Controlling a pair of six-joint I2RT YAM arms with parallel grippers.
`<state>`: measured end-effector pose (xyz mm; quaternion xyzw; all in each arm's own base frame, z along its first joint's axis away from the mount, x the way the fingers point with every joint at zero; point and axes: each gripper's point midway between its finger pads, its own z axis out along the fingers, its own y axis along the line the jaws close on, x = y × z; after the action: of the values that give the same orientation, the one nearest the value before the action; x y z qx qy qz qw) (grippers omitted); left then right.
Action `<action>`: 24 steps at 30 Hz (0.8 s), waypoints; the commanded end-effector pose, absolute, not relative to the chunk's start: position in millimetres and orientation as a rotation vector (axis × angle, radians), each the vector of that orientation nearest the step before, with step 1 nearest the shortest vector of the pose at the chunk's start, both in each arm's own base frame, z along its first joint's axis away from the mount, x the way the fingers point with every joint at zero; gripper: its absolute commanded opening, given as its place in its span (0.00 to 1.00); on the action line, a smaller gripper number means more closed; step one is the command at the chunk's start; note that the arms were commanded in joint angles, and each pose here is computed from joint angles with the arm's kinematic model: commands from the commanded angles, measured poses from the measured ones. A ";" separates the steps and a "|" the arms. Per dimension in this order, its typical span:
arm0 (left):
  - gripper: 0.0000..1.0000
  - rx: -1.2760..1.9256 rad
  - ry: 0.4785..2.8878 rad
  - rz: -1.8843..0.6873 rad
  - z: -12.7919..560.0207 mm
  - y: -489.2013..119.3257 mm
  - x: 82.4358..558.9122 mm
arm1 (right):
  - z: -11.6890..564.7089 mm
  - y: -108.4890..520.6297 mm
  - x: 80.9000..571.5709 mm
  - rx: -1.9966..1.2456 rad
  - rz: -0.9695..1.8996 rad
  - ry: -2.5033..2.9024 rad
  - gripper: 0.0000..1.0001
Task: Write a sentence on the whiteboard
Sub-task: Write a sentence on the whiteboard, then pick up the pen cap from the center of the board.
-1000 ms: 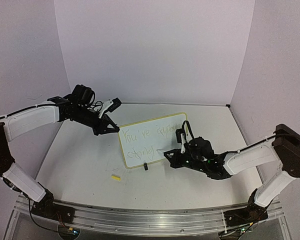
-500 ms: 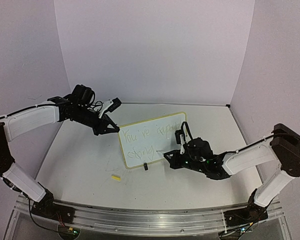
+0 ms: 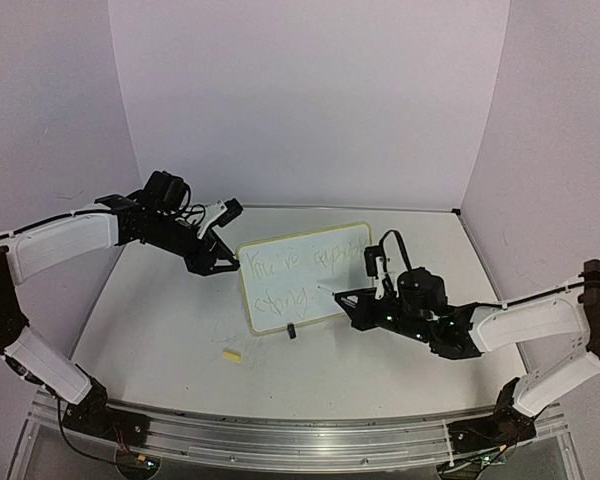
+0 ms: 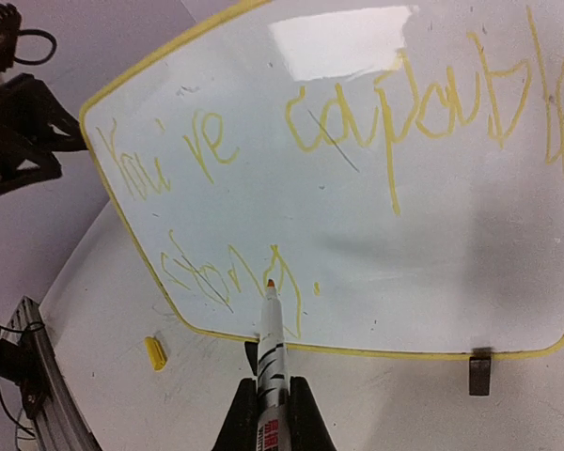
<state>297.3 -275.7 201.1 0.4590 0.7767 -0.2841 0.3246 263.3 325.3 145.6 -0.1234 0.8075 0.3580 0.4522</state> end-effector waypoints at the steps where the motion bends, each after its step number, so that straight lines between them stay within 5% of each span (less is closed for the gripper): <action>1: 0.57 1.153 1.963 -0.672 228.2 -268.2 298.9 | 177.3 311.1 260.6 -0.282 0.897 1.892 0.00; 9: 0.90 1.027 1.894 -0.530 253.2 -250.4 310.1 | 189.1 292.5 256.6 -0.263 0.848 1.881 0.00; 16: 0.96 0.807 1.704 -0.404 307.4 -221.7 312.3 | 192.0 273.1 251.2 -0.259 0.749 1.975 0.00; 24: 0.91 0.555 1.885 -0.564 309.9 -217.5 313.5 | 185.1 241.9 258.4 -0.240 0.771 2.064 0.00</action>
<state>310.2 -227.8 305.8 0.3317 0.7537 -0.2044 0.5293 254.3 258.9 186.6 -0.1031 0.8208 0.3103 0.4683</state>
